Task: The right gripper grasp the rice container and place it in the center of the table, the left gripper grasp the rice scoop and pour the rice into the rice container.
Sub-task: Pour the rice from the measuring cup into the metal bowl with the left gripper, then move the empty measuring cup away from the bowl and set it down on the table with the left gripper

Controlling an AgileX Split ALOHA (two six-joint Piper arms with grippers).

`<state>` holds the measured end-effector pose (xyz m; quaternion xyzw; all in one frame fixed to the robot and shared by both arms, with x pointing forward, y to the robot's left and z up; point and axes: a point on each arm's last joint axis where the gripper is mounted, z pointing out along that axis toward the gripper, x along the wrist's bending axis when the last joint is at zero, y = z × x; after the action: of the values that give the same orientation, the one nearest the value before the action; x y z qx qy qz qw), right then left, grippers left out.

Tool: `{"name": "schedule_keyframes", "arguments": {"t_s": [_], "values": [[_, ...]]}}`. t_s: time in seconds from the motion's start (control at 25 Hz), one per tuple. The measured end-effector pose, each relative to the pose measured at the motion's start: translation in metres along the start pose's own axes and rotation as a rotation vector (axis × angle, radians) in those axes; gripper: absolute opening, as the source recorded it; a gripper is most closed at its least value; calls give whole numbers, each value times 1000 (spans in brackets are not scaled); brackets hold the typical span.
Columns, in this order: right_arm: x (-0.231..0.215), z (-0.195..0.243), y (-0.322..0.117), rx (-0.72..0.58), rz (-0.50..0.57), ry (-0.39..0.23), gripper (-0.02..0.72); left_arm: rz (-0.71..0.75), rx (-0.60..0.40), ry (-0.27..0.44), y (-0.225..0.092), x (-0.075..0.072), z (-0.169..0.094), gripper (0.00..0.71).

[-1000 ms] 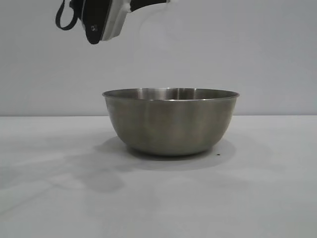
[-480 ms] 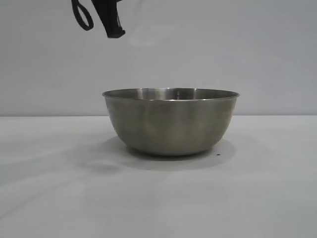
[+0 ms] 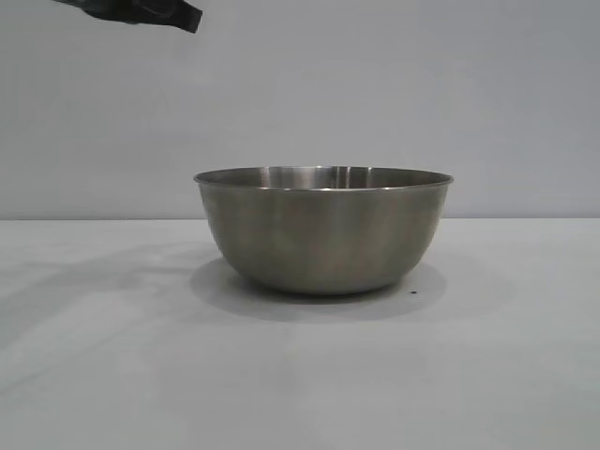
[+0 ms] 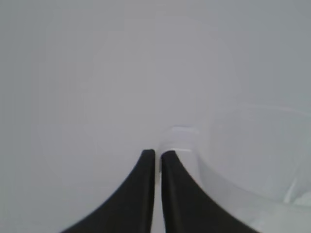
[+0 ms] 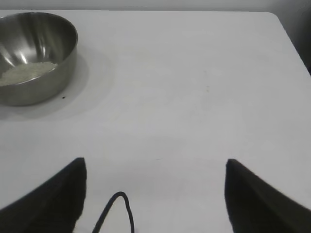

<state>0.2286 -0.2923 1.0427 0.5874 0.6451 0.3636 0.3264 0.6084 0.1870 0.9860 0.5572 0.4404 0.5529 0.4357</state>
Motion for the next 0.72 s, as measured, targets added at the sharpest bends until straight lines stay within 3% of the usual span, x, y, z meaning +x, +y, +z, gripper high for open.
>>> {"name": "schedule_keyframes", "arguments": {"t_s": [0.32, 0.72], "values": [[0, 0, 0, 0, 0, 0, 529, -85, 174, 16, -44, 7, 11, 0], [0, 0, 0, 0, 0, 0, 529, -83, 290, 0, -93, -4, 15, 0]]}}
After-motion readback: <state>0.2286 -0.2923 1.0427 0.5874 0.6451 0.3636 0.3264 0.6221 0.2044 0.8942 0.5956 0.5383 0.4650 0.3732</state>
